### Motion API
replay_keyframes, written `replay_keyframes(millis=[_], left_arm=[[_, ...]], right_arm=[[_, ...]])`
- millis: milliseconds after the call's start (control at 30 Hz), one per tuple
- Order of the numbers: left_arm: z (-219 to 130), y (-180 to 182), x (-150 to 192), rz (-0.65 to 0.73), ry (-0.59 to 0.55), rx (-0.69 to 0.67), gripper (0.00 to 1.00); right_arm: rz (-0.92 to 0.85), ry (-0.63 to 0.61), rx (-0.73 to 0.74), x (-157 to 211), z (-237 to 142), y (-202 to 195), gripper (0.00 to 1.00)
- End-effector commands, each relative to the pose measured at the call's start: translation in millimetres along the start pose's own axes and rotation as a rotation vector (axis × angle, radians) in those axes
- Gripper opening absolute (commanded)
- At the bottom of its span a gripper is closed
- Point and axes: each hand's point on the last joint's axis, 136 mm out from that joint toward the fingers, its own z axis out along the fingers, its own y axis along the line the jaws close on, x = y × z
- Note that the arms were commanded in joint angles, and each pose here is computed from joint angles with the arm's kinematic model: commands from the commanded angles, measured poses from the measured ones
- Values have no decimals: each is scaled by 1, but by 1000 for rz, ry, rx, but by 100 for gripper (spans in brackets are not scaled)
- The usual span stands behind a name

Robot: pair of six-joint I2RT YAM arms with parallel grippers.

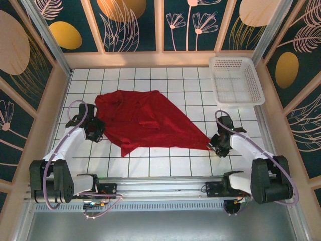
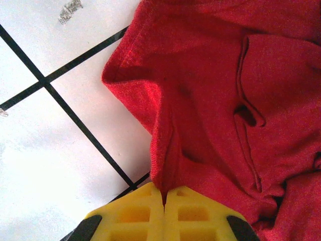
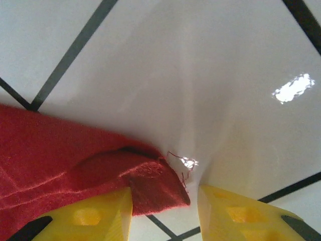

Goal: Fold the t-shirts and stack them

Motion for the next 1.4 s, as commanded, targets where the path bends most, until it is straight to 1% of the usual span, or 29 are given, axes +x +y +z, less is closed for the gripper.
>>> replay_keyframes(millis=[0,167,267,367,433,467,533,600,700,767,867,900,1033,1100,1200,1267,1367], left_arm=[[-2,0,-4,15,-9,-13,0],[-1,2,-2,11,-5,-13,0],[0,3,-1,12,-1,-13,0],[0,1,-2,11,-3,-11,0],[0,0,-3,9,-4,-9,0],[0,-2,-3,8,-5,-5,0],[-2,-7,-4,7,-5,10,0],[-6,-18,-7,9,-10,40,0],[-20,-51,-19,23,-32,127,0],[-38,-84,-32,32,-59,201,0],[-81,-147,-62,53,-135,323,0],[-102,-174,-74,56,-165,381,0],[-180,-251,-118,35,-261,574,0],[-218,-276,-130,27,-298,668,0],[-266,-295,-134,36,-332,777,0],[-289,-297,-129,48,-344,836,0],[-321,-289,-121,56,-379,923,0]], right_arm=[[-50,-44,-13,-15,-4,13,39],[-77,-45,2,-21,3,16,38],[-93,-22,15,-20,12,15,33],[-91,4,16,-15,20,14,23],[-91,-7,-1,-17,18,17,10],[-93,-20,-18,-20,15,21,6],[-105,-62,-66,-29,2,35,0],[-131,-97,-126,-41,-15,57,0],[-175,-122,-249,-61,-49,105,0],[-201,-149,-333,-80,-78,141,0],[-205,-216,-463,-125,-130,192,0],[-193,-242,-515,-143,-149,206,0],[-131,-349,-664,-212,-220,236,0],[-130,-404,-706,-232,-253,244,0],[-189,-512,-748,-236,-306,254,0],[-222,-577,-775,-228,-333,252,0],[-254,-690,-837,-204,-369,236,0]])
